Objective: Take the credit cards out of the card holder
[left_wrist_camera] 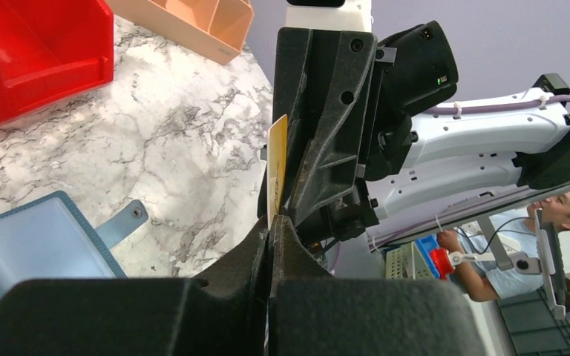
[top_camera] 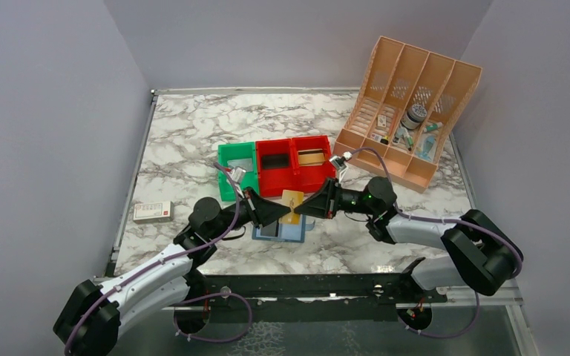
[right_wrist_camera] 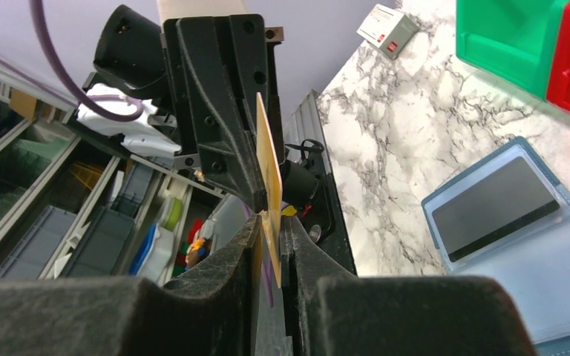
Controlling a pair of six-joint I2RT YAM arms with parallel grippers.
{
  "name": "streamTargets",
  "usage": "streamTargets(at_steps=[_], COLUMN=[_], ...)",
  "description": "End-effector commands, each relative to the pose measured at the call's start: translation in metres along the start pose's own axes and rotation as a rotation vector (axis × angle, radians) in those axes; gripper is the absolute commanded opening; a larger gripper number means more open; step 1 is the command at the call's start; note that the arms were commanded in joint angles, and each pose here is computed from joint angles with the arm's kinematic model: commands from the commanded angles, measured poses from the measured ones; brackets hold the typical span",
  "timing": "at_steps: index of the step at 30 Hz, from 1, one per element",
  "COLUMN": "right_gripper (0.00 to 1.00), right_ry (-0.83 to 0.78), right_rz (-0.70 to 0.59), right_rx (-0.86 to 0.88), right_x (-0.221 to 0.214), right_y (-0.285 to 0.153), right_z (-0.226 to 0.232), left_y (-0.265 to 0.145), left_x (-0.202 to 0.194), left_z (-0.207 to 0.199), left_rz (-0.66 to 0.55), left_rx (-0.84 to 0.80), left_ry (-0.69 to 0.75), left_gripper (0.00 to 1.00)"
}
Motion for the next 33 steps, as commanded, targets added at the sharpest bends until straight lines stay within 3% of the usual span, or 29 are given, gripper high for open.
streamTargets(at_steps=[1,6,14,16,19,26,33], right_gripper=[0.17,0.18,0.01,0.01,0.01,0.01,0.01], right_ry=[-0.066,-0.058,-0.053,-0.064,-0.077,-0.158,-0.247], right_rz=[0.010,0.024,-0.005,-0.041,-0.108,-0.223,-0.331], right_rx=[0.089,0.098,0.077,0.022,-0.090,-0.352,-0.555], right_x=[0.006,0.006,0.005,0.007,0.010,0.022,0.032], right_y=[0.001,0.001,-0.001,-0.002,-0.006,-0.018,-0.031], right_z=[0.022,0.023,0.022,0.019,0.015,0.008,0.002], left_y=[-0.002,-0.001,-0.002,-0.002,-0.002,-0.006,-0.020], left_x=[-0.001,-0.001,-0.002,-0.004,-0.006,-0.011,-0.009], left_z=[-0.003,-0.003,-0.002,0.000,0.005,0.023,0.038], left_rz=[0.011,0.012,0.012,0.007,0.010,0.039,0.087], left_rx=[-0.044,-0.047,-0.048,-0.037,0.000,0.204,0.500], left_ry=[0.008,0.002,0.004,0.005,0.004,0.011,0.050], left_gripper=[0.00,0.00,0.01,0.13,0.44,0.98,0.99])
Point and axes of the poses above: each gripper's point midway between its finger pads, its own y axis out along the fingers, its own z axis along the line the jaws close on, x = y × z, the point moved 10 cm from there along -y, back along the fingers, and after that the axes turned 11 degrees about y, right-handed, at the moved point
